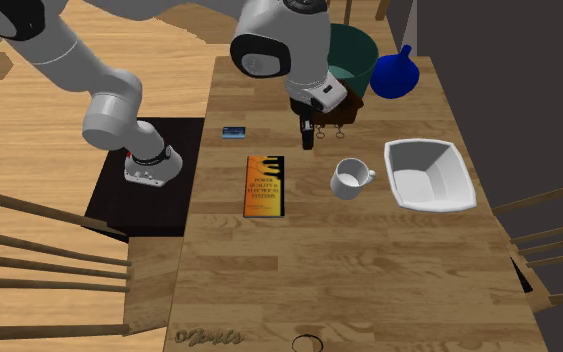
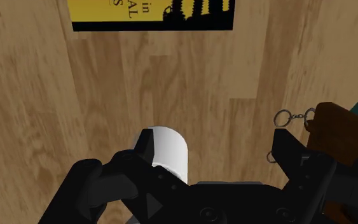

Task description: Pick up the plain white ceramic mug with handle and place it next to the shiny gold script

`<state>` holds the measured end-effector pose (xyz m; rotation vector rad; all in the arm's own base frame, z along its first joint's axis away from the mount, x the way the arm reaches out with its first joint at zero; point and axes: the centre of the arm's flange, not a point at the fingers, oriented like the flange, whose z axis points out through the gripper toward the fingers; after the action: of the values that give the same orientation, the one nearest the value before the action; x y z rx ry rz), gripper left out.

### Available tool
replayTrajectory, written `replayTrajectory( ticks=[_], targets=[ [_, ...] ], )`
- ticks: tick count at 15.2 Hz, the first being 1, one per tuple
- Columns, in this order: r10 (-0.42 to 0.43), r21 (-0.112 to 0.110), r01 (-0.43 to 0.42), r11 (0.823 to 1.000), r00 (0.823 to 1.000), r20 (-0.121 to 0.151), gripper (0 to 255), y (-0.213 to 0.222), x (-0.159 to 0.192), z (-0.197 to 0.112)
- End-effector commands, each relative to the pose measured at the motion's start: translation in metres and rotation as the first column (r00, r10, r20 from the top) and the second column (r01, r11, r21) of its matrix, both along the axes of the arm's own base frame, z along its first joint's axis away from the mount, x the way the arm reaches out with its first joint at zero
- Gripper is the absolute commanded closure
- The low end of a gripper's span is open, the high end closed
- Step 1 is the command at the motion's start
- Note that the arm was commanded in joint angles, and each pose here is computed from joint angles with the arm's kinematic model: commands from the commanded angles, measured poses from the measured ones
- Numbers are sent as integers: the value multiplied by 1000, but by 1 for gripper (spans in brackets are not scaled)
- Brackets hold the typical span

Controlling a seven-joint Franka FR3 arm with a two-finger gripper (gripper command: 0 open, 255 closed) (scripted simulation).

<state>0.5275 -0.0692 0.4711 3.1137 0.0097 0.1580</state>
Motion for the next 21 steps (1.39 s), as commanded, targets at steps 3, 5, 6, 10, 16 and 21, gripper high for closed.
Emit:
replayTrajectory(
  ticks=[3,5,6,10,16,21],
  targets=[
    [8,7,-8,1000,1000,-5,0,-11,45,-28],
    [12,10,-11,1000,1000,-8,0,-15,68,-42],
    [13,12,-13,1000,1000,-10,0,-17,79,-49],
    [21,19,-21,1000,1000,-15,0,-24,124,-78],
    [24,22,-23,999,1000,-17,0,-27,141,-109],
    [24,22,-23,999,1000,-17,0,-27,143,-127]
  ],
)
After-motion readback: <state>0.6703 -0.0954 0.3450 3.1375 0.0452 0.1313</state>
